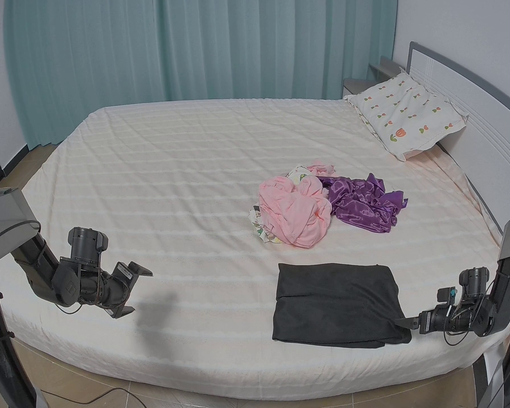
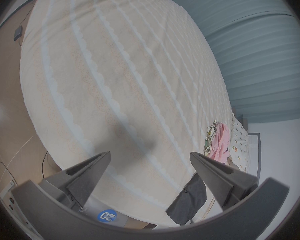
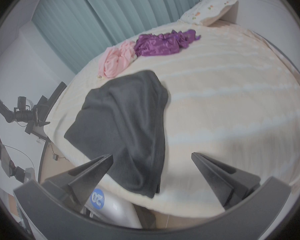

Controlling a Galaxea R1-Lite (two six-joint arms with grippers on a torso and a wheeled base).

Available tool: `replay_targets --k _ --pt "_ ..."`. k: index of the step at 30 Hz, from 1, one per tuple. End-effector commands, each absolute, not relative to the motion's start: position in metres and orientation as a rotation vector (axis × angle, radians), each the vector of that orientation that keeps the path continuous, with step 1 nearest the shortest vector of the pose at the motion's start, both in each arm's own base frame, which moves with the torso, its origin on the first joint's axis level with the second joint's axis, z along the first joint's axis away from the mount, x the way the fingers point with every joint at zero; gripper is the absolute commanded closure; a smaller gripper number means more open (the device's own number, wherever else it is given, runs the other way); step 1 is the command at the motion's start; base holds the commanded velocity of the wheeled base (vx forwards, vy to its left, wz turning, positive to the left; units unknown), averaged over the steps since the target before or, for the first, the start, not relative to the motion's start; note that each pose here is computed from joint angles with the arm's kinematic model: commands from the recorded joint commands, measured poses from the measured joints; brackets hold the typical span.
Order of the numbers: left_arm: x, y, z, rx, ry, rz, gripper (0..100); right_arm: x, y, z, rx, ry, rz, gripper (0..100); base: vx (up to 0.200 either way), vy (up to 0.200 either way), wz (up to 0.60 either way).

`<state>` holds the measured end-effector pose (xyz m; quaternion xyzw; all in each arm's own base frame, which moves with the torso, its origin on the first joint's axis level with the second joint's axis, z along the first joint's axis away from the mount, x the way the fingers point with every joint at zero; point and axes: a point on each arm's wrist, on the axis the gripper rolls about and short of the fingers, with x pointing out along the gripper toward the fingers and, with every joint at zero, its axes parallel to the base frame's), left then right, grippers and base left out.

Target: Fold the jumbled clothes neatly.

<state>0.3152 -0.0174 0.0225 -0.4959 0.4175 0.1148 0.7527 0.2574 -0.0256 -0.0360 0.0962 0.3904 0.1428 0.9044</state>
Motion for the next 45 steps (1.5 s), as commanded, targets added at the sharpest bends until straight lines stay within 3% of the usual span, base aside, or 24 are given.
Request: replay_targets --k 1,6,11,17,21,28,38,42,45 --pt "0.315 -0.017 0.021 -1.082 0.916 0.256 0 0.279 -0.006 -0.016 0.181 0.72 0.33 0 0.0 0.0 0.0" --pt "0.315 -0.017 0.024 -1.082 0.904 0.254 0 0.288 -0.004 -0.008 0.177 0.693 0.31 0 0.0 0.0 0.0" --pt "0.305 -0.022 0.064 -1.083 0.807 0.166 0 0.299 -0.018 0.006 0.221 0.614 0.228 0 0.0 0.0 0.0" --pt "0.284 -0.021 0.116 -1.002 0.664 0.038 0 0.291 -0.029 0.063 0.33 0.443 0.145 0 0.0 0.0 0.0" --pt "0.232 -0.019 0.154 -0.844 0.523 -0.082 0 0.268 -0.03 0.112 0.345 0.288 0.143 0 0.0 0.0 0.0" --pt "0.158 -0.015 0.194 -0.764 0.297 -0.184 0 0.211 -0.022 0.141 0.324 0.184 0.158 0 0.0 0.0 0.0" --pt "0.068 -0.008 0.188 -0.593 0.114 -0.235 0 0.138 -0.011 0.151 0.302 0.072 0.209 0 0.0 0.0 0.0" --pt "0.045 -0.007 0.173 -0.526 0.065 -0.224 0 0.111 -0.007 0.143 0.298 0.062 0.26 0 0.0 0.0 0.0" --pt "0.032 -0.005 0.159 -0.446 0.05 -0.204 0 0.101 -0.009 0.138 0.346 0.118 0.23 0 0.0 0.0 0.0"
